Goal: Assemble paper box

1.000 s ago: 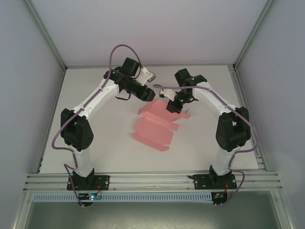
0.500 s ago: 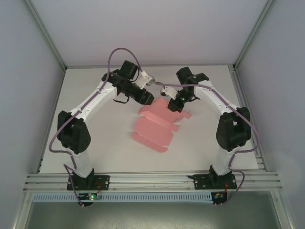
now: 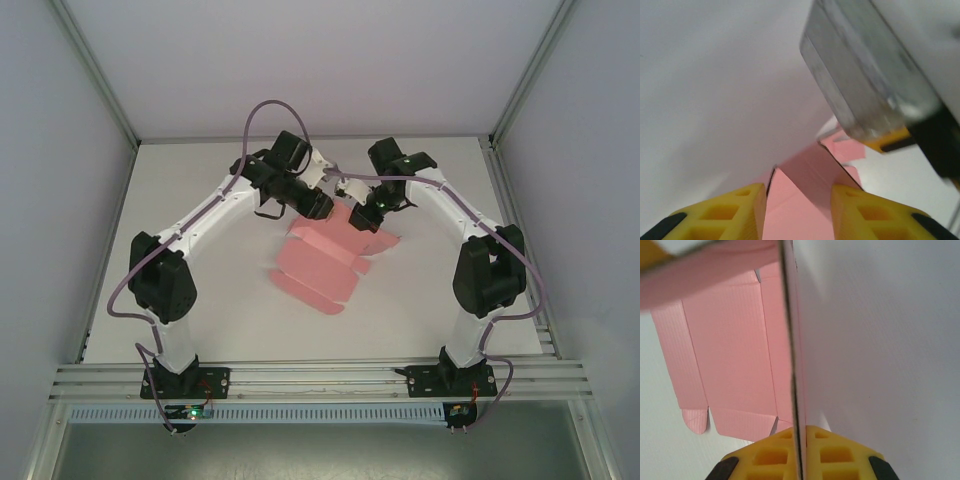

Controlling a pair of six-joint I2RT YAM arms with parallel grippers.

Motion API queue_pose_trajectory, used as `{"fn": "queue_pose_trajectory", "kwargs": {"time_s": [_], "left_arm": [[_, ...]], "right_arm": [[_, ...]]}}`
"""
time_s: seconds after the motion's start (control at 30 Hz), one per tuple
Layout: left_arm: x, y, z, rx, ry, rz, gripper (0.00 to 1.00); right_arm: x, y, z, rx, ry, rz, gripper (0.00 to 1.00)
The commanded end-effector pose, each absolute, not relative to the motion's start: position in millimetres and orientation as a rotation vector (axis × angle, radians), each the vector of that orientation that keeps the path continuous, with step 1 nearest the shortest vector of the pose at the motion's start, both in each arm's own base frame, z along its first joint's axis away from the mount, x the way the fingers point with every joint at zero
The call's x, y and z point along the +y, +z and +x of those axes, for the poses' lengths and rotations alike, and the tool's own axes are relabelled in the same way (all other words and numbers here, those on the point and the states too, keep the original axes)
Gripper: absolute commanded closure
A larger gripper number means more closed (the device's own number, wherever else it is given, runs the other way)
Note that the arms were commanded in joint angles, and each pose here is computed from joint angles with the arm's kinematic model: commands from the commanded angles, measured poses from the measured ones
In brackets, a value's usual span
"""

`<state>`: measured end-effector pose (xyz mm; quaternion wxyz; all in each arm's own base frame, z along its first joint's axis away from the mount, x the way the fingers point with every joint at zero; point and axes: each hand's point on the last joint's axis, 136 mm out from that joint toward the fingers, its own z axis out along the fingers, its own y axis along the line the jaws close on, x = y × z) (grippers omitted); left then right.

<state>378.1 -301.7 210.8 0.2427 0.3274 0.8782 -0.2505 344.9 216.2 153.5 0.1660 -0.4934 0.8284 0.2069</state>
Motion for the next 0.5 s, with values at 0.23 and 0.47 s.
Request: {"fn": "queue_pose_trajectory", "kwargs": {"time_s": [0.23,0.47], "left_arm": [[-255.2,173.5,394.9,2.536,-0.434,0.587,0.56],[-221.8,172.3,388.2,2.535,-0.758,0.299,0.35]], "right_arm": [[185.8,138.0,392.2,2.214,-0.123,-1.304,1.0],[171.1,143.3,413.8,2.016,-0.464,-1.214,1.0]]}}
